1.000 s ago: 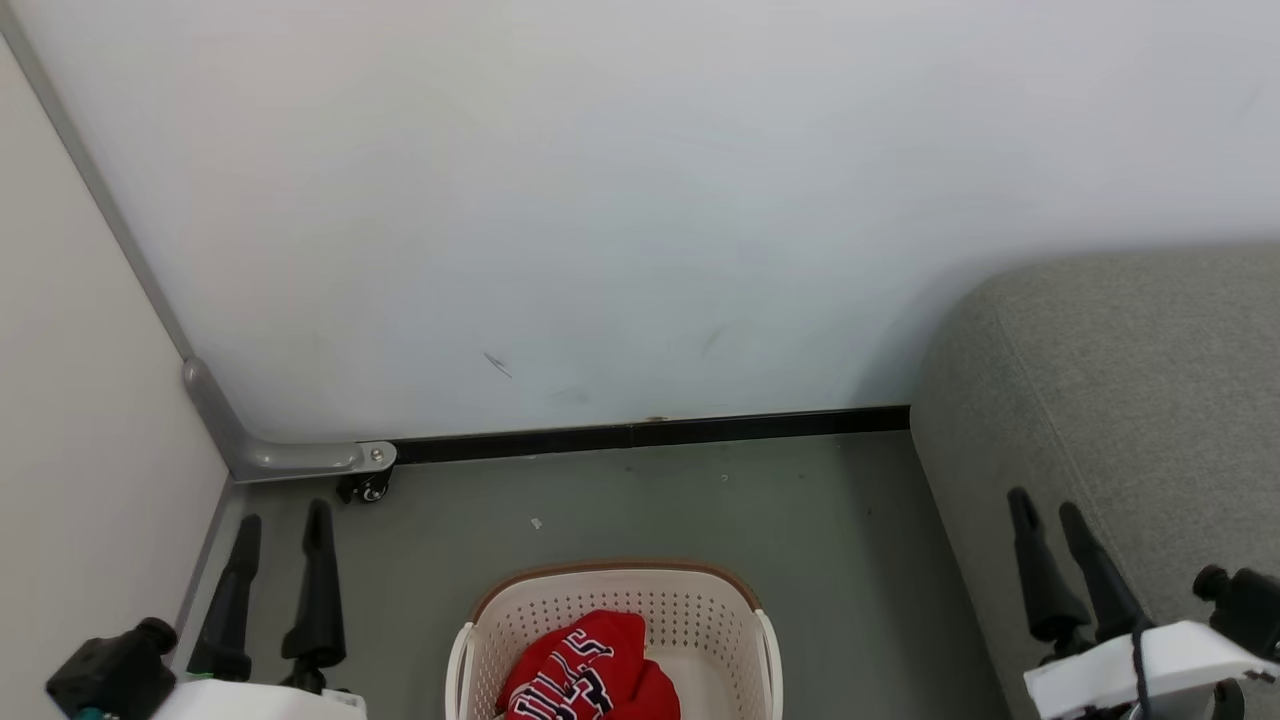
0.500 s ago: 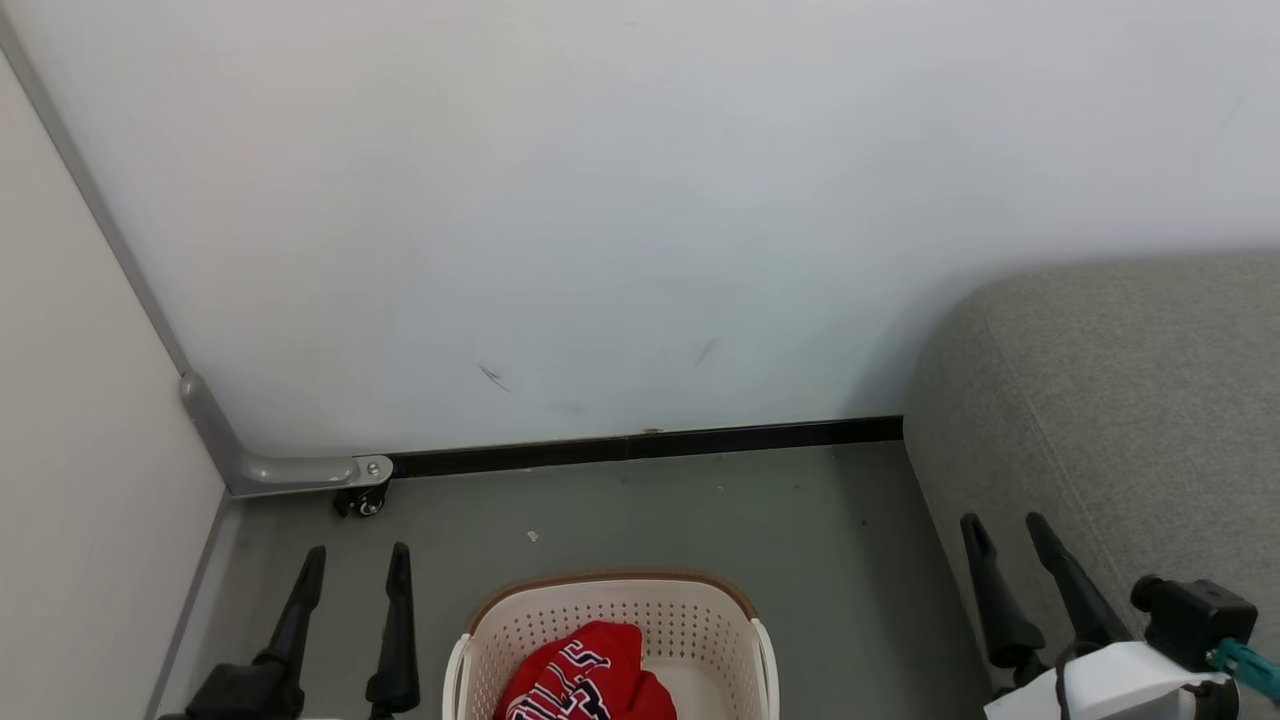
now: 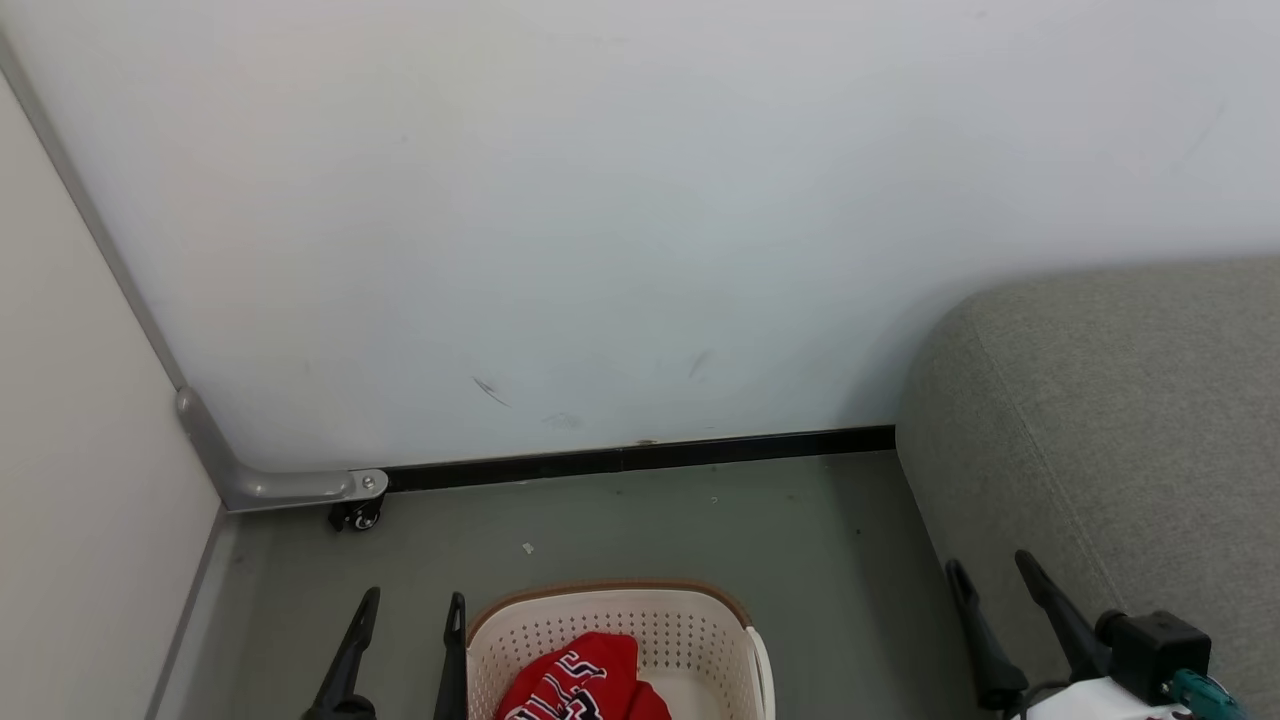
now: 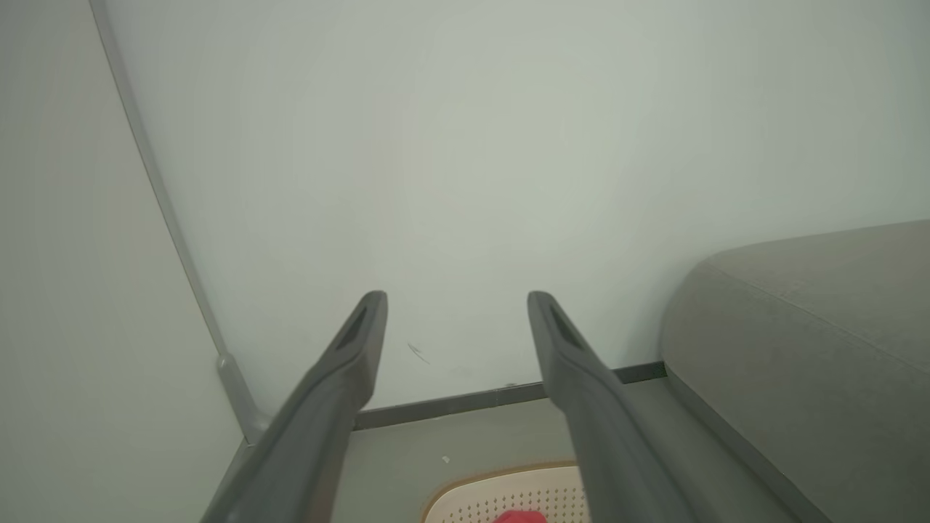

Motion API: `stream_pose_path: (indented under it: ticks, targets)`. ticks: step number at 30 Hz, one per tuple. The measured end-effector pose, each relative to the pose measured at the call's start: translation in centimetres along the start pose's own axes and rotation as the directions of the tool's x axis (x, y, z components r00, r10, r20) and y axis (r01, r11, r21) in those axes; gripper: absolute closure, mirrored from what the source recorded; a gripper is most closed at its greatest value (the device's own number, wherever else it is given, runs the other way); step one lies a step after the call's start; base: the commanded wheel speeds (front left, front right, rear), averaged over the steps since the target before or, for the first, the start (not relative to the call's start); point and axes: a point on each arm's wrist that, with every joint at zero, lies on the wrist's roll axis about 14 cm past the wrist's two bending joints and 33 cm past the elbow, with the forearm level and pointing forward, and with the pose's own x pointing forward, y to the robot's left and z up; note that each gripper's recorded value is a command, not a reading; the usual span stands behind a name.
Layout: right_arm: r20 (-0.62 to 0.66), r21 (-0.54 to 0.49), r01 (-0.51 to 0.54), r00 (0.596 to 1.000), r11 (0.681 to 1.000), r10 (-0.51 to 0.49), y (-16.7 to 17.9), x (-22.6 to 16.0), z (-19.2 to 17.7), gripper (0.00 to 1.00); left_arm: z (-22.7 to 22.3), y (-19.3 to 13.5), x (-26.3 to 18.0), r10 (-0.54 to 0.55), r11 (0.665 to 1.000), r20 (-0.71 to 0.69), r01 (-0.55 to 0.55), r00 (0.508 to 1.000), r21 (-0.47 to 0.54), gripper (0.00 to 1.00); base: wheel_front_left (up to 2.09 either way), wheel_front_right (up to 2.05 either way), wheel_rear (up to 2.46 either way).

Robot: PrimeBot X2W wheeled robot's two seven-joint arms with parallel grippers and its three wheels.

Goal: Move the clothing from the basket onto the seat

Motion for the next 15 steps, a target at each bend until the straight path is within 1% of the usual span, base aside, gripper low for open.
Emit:
stream_pose_path:
  ticks: [3,5,10,15]
  targets:
    - [-0.018,-0.004,0.000,1.000,1.000,0.000,0.0,-0.2,-0.6,0.00,-0.6,0.1,-0.1,0.014,1.000,-0.019,-0.014,1.000,-0.005,0.00,0.00,0.00,0.00]
    - [-0.033,0.000,0.000,0.999,1.000,0.000,0.0,-0.3,-1.1,0.00,-1.1,0.4,-0.2,0.029,0.999,-0.038,-0.030,0.999,-0.025,0.00,0.00,0.00,0.00]
    - [-0.048,0.024,0.000,0.999,1.000,0.001,0.2,-0.5,-1.6,0.00,-2.8,1.3,-0.9,0.078,0.987,-0.111,-0.092,0.991,-0.129,0.00,0.00,0.00,0.00]
    - [-0.049,0.051,0.015,0.999,0.999,-0.012,-0.1,-0.7,-1.7,0.00,-3.3,1.3,-1.2,0.079,0.987,-0.131,-0.097,0.988,-0.132,0.00,0.00,0.00,0.00]
